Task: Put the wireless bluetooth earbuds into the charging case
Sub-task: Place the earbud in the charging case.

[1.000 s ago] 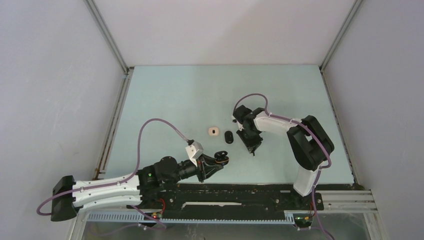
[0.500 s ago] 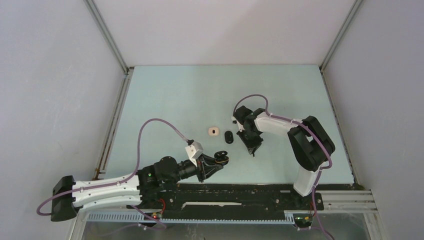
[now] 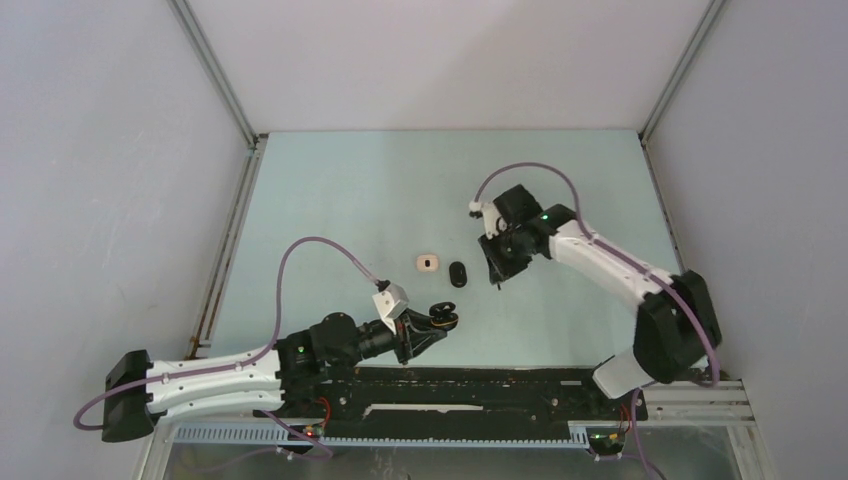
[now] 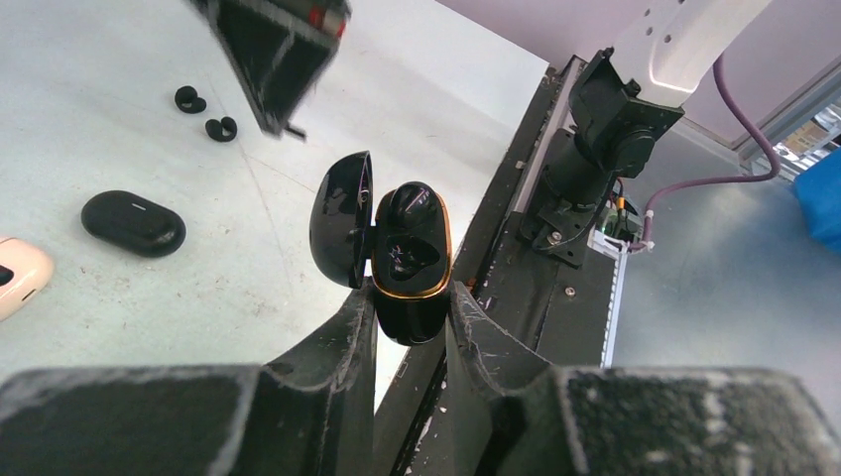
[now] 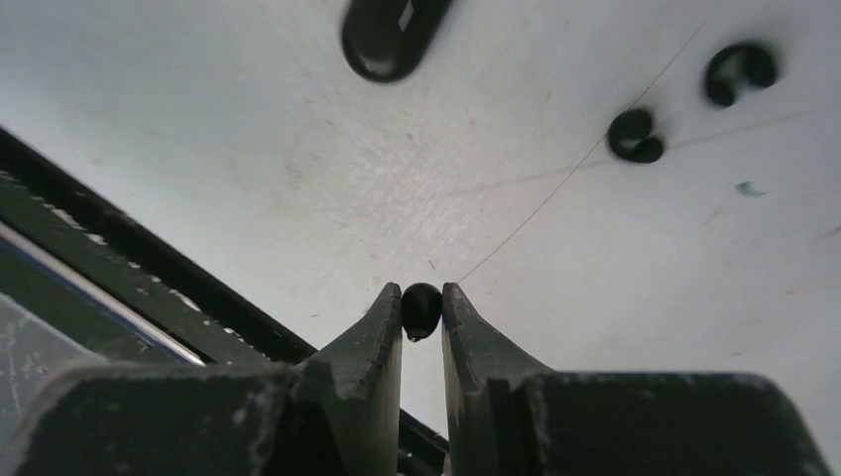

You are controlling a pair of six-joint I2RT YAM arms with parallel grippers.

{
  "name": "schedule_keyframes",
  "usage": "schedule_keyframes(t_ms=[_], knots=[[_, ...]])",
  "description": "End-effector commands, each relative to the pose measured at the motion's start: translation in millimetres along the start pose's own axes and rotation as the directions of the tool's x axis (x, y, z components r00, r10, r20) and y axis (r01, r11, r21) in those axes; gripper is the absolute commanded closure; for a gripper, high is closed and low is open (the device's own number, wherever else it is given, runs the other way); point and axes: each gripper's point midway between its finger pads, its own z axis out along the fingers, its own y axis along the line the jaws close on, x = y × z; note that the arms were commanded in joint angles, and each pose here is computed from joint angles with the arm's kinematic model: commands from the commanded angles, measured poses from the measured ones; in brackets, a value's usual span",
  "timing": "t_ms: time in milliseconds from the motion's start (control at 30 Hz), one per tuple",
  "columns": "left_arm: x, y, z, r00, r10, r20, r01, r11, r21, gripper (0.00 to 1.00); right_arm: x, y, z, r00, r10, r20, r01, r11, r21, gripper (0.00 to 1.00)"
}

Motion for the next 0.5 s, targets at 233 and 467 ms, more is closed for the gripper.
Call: schedule_keyframes(t_ms=[233, 467], knots=[[-61, -2, 27, 0.969, 0.227, 0.096, -0.223, 0.974, -0.048, 1.0, -114, 20, -195, 0.765, -0.166, 0.622, 0.25, 0.967, -0.049, 1.0], [-97, -27, 58, 0.938, 0.273, 0.216, -0.29, 0.955, 0.054, 1.0, -116, 72, -297, 0.312, -0.236, 0.92, 0.463, 0.883, 0.07, 1.0]])
